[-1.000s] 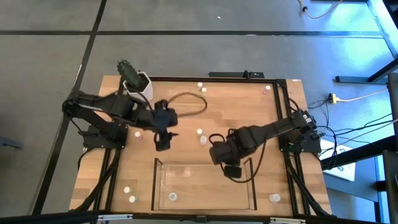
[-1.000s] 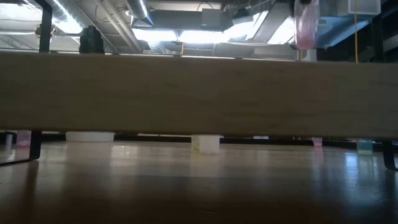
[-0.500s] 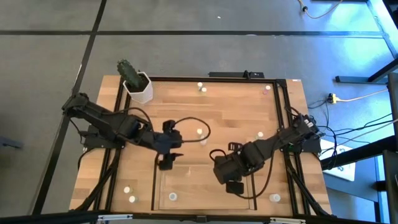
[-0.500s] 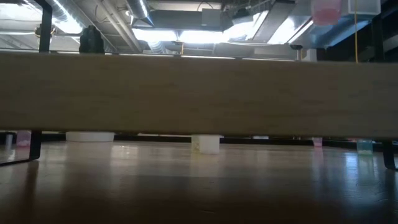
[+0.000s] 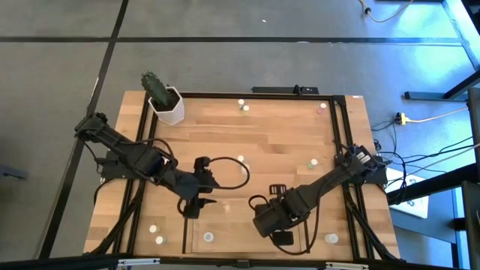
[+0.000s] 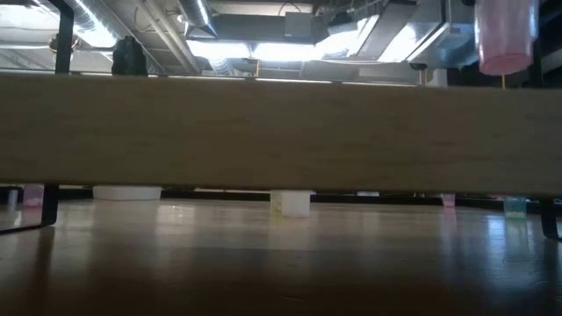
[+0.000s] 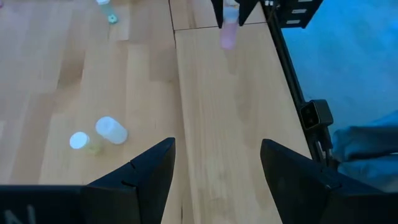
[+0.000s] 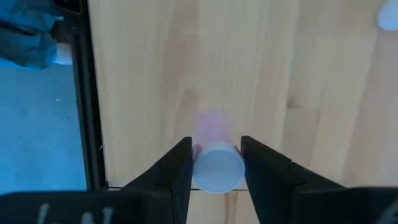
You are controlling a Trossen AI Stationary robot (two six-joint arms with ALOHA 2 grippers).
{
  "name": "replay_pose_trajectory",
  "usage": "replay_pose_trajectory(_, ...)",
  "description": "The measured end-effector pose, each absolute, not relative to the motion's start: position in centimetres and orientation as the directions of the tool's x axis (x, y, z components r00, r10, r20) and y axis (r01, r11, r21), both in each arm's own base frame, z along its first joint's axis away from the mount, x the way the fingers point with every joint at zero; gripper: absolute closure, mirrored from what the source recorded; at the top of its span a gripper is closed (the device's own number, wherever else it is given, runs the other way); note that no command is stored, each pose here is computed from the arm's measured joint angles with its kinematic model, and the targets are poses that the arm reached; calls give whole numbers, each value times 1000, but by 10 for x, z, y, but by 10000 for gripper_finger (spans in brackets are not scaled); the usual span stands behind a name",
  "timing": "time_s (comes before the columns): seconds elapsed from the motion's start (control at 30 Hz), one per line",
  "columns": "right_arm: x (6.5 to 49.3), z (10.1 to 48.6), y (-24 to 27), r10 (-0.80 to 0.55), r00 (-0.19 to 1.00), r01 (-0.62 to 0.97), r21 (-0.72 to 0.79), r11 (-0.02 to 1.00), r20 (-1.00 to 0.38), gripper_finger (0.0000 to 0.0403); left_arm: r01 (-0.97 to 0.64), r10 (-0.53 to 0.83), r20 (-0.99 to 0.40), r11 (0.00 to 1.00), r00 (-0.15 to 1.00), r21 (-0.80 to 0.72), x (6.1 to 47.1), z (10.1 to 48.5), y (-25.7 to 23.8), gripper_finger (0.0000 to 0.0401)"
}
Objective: Pick and place medicine bottles onto shelf by color
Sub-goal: Put the bottom right pink pill bottle on the shelf
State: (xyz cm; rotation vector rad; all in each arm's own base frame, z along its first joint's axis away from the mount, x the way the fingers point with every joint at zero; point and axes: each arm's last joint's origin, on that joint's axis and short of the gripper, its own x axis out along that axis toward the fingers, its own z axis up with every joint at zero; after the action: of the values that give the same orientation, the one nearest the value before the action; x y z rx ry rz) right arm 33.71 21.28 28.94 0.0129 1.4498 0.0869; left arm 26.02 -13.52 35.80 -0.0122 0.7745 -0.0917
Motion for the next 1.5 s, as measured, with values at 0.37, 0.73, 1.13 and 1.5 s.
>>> replay_pose_trajectory(0.37, 332, 286, 233, 127, 128, -230, 95, 969, -984, 271, 82, -86, -698, 996, 711, -40, 260, 358, -135, 170)
replay_pose_trajectory(0.73, 328, 275, 244, 131, 128, -126, 115, 985, -983, 271, 82, -85, -699, 996, 710, -38, 260, 358, -135, 170)
replay_pose_trajectory(1.13, 326, 254, 262, 110, 88, -33, 108, 994, -990, 271, 83, -83, -704, 996, 706, -34, 260, 358, -135, 170)
replay_pose_trajectory(1.5, 321, 254, 268, 107, 82, 6, 108, 994, -991, 271, 83, -83, -703, 996, 706, -34, 260, 358, -135, 170)
